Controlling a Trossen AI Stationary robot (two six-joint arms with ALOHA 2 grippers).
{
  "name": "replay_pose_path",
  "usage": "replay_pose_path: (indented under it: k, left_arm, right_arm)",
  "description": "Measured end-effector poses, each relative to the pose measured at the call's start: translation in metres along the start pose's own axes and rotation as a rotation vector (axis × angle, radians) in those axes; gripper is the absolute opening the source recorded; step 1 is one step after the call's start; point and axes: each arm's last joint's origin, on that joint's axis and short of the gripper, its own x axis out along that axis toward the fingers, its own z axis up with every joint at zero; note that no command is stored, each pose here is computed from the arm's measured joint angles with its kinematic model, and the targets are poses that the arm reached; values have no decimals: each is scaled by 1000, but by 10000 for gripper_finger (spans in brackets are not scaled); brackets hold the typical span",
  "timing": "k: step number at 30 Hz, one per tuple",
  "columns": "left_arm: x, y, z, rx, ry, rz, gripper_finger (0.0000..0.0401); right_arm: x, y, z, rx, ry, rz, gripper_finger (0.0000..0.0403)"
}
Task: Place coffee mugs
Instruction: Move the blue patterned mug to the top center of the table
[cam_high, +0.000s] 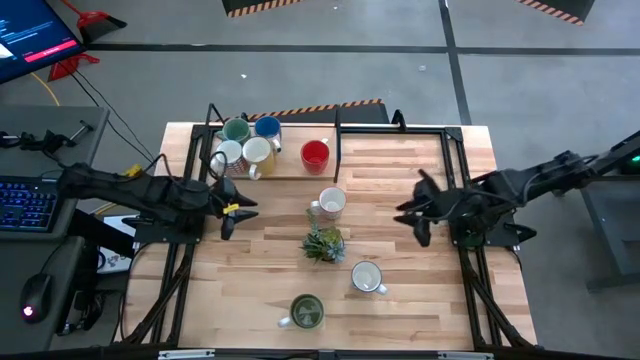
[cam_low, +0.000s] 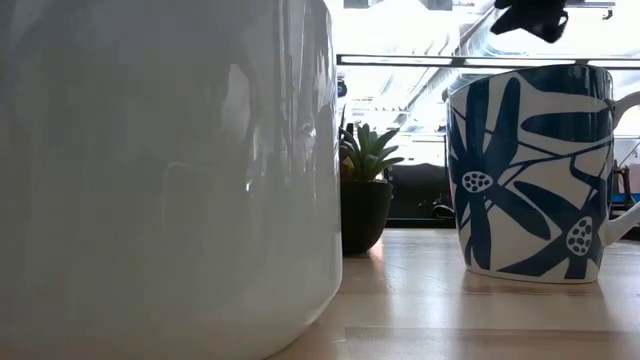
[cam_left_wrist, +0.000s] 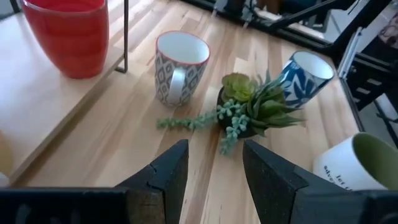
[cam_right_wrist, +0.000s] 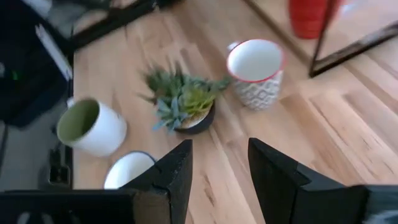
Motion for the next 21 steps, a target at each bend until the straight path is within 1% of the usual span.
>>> replay_pose_path:
  k: [6, 9, 12, 15, 18, 21]
  left_arm:
    - [11, -3, -1, -24, 15, -5, 142]
    - [13, -4, -1, -25, 20, -15, 142]
    - [14, -5, -1, -26, 23, -30, 142]
    - [14, -5, -1, -20, 34, -50, 142]
    - [14, -6, -1, 3, 37, -55, 142]
    - [14, -6, -1, 19, 37, -56, 142]
  right_arm:
    - [38, 16, -6, -71, 141, 32, 138]
    - [54, 26, -9, -116, 185, 51, 138]
    - [64, 40, 0, -153, 195, 49, 138]
    - [71, 57, 12, -211, 224, 32, 138]
    - [83, 73, 18, -249, 288, -2, 138]
    - [96, 85, 13, -285, 402, -44, 138]
